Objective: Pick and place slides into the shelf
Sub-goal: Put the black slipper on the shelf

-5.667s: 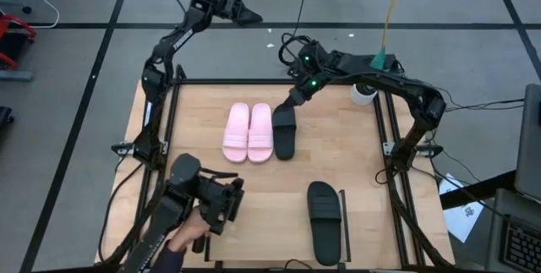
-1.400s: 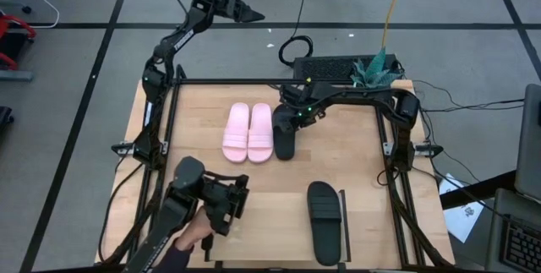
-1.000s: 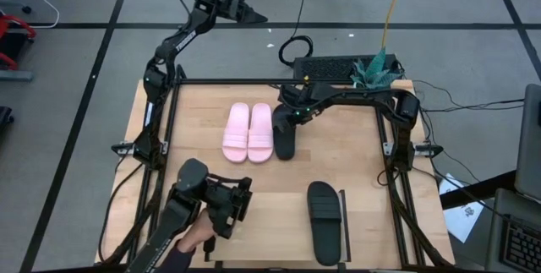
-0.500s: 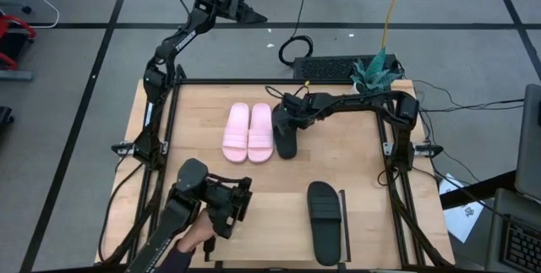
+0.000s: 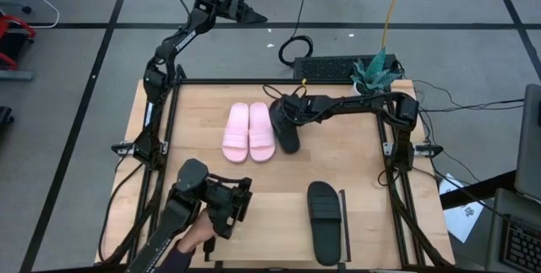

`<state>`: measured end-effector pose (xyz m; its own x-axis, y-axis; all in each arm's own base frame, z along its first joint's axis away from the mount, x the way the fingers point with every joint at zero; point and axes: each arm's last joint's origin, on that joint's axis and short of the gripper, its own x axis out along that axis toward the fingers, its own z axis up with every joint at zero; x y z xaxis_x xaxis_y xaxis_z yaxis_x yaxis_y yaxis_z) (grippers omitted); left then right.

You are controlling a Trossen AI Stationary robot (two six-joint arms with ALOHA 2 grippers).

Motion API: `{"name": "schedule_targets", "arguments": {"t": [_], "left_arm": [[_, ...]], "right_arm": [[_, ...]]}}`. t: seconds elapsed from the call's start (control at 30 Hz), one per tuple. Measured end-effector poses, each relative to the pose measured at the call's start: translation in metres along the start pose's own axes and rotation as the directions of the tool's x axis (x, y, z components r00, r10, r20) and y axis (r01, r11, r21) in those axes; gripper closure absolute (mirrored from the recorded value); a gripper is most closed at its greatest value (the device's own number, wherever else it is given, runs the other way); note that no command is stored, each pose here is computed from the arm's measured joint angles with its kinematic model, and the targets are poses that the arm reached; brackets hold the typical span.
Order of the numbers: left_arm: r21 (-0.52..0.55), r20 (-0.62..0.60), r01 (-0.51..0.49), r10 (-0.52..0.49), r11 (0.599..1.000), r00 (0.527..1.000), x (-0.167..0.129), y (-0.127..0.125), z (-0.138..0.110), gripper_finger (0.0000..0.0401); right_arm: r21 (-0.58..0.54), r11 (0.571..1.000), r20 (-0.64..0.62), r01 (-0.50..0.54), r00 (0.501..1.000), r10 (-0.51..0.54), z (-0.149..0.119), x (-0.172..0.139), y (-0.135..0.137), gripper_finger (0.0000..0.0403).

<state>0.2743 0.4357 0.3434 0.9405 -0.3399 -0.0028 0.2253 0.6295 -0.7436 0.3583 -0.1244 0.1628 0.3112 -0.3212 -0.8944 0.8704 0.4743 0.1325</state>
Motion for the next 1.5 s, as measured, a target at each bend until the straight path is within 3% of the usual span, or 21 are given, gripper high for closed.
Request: {"name": "schedule_targets", "arguments": {"t": [0.27,0.6,1.23,1.5], "left_arm": [[-0.001,-0.001,0.001,-0.001,1.0,1.0,0.0,0.0,0.0,0.0288],[-0.001,-0.002,0.002,-0.002,1.0,1.0,0.0,0.0,0.0,0.0288],[0.0,-0.003,0.003,-0.003,1.0,1.0,0.0,0.0,0.0,0.0288],[0.001,-0.003,0.003,-0.003,1.0,1.0,0.0,0.0,0.0,0.0288]], "right_arm": [[0.007,1.0,0.042,0.029,0.999,-0.029,-0.002,0.003,-0.003,0.0218],[0.087,0.99,0.096,-0.11,0.99,0.102,-0.019,0.023,-0.013,0.0218],[0.108,0.98,0.155,-0.17,0.976,0.152,-0.01,0.022,-0.014,0.0219],[0.12,0.983,0.175,-0.138,0.978,0.116,-0.008,0.023,-0.018,0.0289]]}}
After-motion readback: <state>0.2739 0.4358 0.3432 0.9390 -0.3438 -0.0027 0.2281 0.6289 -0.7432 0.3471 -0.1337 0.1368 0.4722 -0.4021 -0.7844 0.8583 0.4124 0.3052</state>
